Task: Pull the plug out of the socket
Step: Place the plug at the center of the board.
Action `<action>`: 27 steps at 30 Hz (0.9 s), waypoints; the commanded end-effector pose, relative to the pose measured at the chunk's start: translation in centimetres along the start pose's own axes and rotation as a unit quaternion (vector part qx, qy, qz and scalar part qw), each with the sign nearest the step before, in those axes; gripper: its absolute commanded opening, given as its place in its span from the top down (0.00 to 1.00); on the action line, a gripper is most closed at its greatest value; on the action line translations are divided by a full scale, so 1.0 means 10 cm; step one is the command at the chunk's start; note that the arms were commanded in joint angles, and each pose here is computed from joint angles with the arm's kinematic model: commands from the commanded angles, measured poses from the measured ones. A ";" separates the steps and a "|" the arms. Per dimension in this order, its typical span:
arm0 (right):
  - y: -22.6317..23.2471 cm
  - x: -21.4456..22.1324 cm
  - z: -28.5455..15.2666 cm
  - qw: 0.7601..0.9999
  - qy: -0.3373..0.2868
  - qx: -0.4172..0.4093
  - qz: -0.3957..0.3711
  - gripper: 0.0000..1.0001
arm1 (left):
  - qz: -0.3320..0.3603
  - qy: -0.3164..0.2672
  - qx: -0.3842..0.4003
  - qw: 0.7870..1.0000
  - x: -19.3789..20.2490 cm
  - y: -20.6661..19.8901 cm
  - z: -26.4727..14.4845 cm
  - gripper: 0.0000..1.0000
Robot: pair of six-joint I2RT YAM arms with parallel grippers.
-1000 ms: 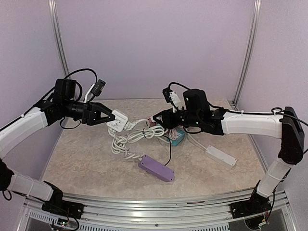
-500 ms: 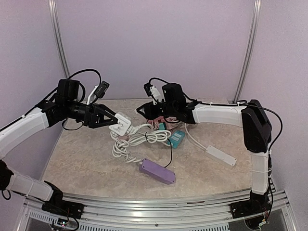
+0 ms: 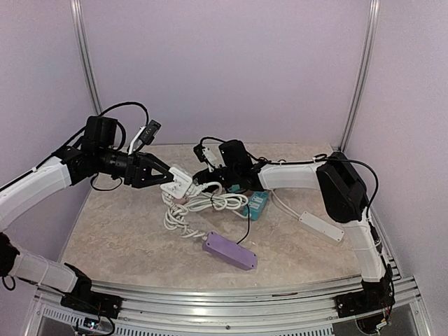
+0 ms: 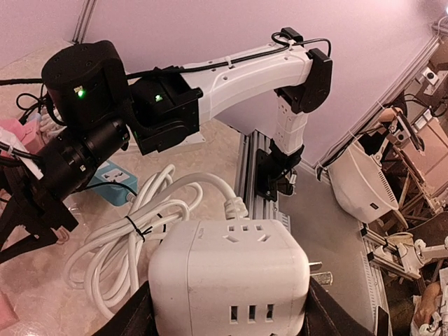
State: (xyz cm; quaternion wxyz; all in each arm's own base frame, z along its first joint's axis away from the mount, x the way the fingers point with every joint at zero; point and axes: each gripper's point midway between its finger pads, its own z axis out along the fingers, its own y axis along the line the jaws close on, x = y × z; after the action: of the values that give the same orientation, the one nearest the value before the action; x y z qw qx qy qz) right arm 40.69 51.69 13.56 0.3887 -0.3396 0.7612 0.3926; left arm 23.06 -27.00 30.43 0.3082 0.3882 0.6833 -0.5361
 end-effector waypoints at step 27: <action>0.43 0.12 0.27 0.996 -0.009 -0.090 -0.020 0.04 | 0.046 -0.011 0.012 0.999 -0.18 -0.10 -0.01 0.89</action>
State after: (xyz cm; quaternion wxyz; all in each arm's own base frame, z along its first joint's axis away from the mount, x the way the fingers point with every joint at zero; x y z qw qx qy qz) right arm 37.97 55.52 10.32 0.3419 -0.3725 0.7399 0.4437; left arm 23.59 -27.02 28.99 0.2984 0.3843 0.6997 -0.5232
